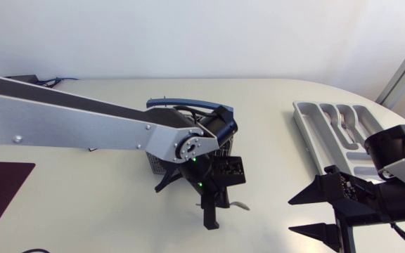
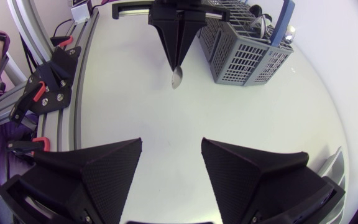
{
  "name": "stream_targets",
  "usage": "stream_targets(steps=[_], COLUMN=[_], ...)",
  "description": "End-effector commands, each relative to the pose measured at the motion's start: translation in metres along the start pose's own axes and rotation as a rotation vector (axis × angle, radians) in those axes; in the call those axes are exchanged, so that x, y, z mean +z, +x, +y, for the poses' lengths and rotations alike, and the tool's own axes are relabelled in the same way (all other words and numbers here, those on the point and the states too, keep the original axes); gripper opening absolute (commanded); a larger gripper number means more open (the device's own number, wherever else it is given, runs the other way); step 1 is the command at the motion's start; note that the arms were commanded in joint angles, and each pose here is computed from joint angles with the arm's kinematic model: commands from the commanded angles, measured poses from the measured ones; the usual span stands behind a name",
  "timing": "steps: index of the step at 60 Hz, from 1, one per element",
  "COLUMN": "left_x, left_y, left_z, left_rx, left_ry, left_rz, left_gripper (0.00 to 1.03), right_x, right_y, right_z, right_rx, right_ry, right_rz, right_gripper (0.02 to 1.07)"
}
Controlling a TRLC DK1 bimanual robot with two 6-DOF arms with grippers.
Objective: Transfer all utensils from the basket to the drawer tray.
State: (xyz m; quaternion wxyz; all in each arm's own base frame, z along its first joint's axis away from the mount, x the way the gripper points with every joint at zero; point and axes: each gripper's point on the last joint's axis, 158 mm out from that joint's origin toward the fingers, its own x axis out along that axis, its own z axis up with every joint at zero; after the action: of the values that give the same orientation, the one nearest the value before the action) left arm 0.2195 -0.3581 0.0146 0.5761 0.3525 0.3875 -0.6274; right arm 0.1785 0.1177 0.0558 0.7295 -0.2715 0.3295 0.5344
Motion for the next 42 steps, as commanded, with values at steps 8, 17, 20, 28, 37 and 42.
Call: stream_targets(steps=[8,17,20,28,37,42], left_x=[0.041,0.069,0.077,0.103,0.128,0.140], left_y=[-0.041,-0.059,-0.064,-0.086,-0.108,-0.121], left_z=[0.005,0.010,0.009,0.012,0.007,0.000], left_rx=[0.024,0.042,0.047,0.063,0.013,-0.033], left_ry=[-0.087,-0.139,-0.147,-0.199,-0.263,-0.278], left_rz=[-0.197,-0.321,-0.349,-0.459,-0.579,-0.636], left_gripper=[0.03,0.03,0.03,0.03,0.03,0.03], right_x=[0.020,0.038,0.046,0.071,0.095,0.107], right_y=[-0.008,-0.008,-0.008,-0.012,-0.017,-0.021], right_z=[-0.001,-0.009,-0.012,-0.022,-0.037,-0.047], right_rx=[-0.009,-0.034,-0.042,-0.059,-0.063,-0.063], right_ry=[0.045,0.072,0.078,0.108,0.168,0.199], right_rz=[-0.063,-0.110,-0.131,-0.210,-0.296,-0.337], right_gripper=[0.72,0.72,0.72,0.72,0.72,0.72])
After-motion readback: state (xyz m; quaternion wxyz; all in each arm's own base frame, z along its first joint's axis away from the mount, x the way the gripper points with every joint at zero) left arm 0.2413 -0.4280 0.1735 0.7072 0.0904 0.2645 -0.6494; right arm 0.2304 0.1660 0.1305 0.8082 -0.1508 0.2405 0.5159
